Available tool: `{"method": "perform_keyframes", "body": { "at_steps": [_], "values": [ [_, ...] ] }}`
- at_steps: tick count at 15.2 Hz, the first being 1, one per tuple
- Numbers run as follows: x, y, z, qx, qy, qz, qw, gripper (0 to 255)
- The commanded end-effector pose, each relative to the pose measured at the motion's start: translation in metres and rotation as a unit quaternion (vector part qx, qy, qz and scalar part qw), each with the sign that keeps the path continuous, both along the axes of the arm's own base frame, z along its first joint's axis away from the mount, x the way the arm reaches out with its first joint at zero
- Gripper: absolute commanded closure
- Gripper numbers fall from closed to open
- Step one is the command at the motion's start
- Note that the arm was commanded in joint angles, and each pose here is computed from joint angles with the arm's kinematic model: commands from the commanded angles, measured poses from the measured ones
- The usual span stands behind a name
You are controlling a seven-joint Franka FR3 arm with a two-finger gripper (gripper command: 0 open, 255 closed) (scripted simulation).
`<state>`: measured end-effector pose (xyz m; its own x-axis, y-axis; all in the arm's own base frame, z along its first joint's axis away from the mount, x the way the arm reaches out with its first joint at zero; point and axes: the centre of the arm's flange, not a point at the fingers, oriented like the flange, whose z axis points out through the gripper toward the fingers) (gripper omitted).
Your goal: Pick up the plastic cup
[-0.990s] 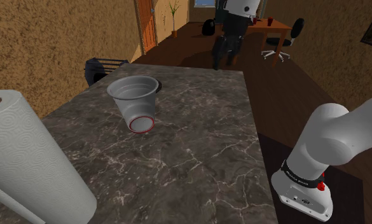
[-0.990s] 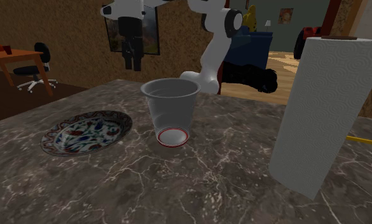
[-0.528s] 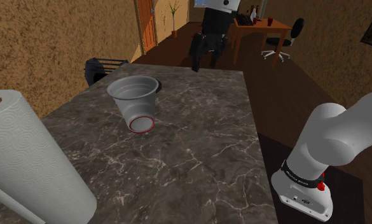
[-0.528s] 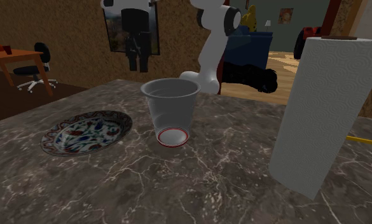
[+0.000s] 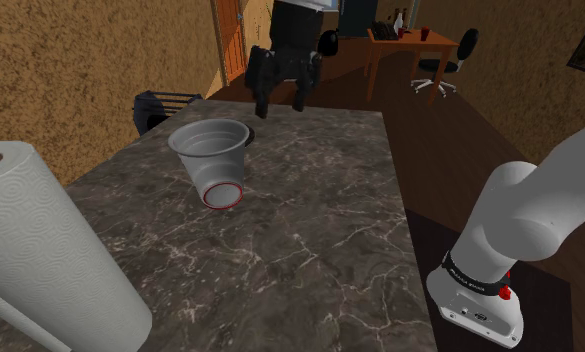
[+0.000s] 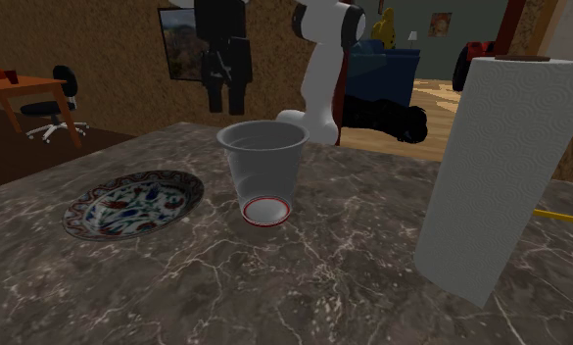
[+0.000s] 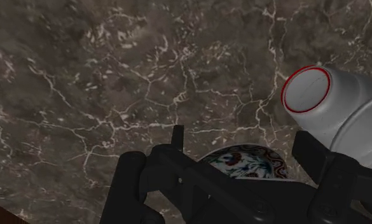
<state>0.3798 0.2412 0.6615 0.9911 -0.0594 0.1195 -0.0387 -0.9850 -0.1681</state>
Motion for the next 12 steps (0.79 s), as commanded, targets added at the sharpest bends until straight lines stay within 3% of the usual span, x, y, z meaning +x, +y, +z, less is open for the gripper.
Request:
{"method": "perform_keyframes", "body": {
  "at_steps": [1, 7, 12],
  "values": [
    [0.005, 0.024, 0.004, 0.003, 0.001, -0.002, 1.0, 0],
    [0.02, 0.096, 0.019, 0.01, 0.003, -0.005, 0.9999, 0],
    [0.02, 0.096, -0.008, 0.01, 0.003, -0.005, 0.9999, 0]
  ]
}}
